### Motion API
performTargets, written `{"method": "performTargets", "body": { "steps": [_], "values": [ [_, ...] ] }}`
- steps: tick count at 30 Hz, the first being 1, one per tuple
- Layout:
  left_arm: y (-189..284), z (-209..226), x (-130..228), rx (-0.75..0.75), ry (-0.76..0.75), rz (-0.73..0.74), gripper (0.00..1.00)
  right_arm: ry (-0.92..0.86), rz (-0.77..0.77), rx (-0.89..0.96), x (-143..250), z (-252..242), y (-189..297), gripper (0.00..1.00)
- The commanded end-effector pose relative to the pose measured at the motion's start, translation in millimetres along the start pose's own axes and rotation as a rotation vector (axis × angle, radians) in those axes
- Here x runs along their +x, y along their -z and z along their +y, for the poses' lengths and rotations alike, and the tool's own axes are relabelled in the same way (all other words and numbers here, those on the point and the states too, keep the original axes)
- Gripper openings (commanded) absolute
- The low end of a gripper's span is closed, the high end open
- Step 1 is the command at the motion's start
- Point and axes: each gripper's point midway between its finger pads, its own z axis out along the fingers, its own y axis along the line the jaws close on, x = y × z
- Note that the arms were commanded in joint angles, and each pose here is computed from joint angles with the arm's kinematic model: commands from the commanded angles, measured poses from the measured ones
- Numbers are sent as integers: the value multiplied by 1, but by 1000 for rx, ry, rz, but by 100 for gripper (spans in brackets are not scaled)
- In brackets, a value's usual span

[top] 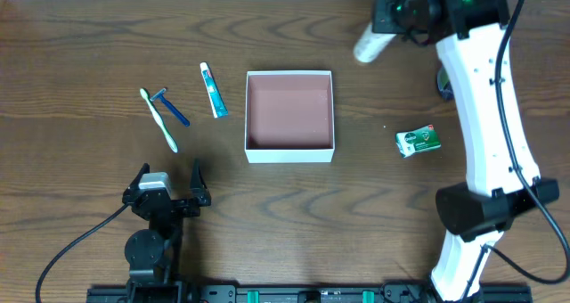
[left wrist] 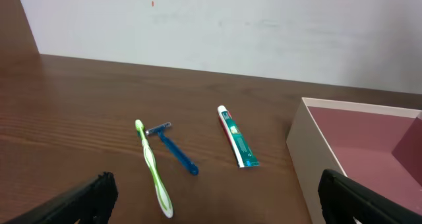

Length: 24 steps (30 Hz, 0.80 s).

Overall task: Pack container
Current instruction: 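Lift the Pantene tube and carry it over the box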

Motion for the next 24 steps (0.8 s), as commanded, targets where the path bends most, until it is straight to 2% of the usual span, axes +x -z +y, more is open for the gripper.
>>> {"method": "performTargets", "body": {
  "steps": [1,9,14,24],
  "values": [
    [-1,5,16,-19,-18,48,98,66,-78,-65,-5,31,36,1],
    [-1,5,16,-19,-18,47,98,112,-70,-141,12,81,45,1],
    [-1,5,16,-19,-18,48,98,83,-63,-152,27,115,45,1],
    [-1,5,16,-19,-18,48,98,-2,-29,-106,57,162,12,1]
  ]
}}
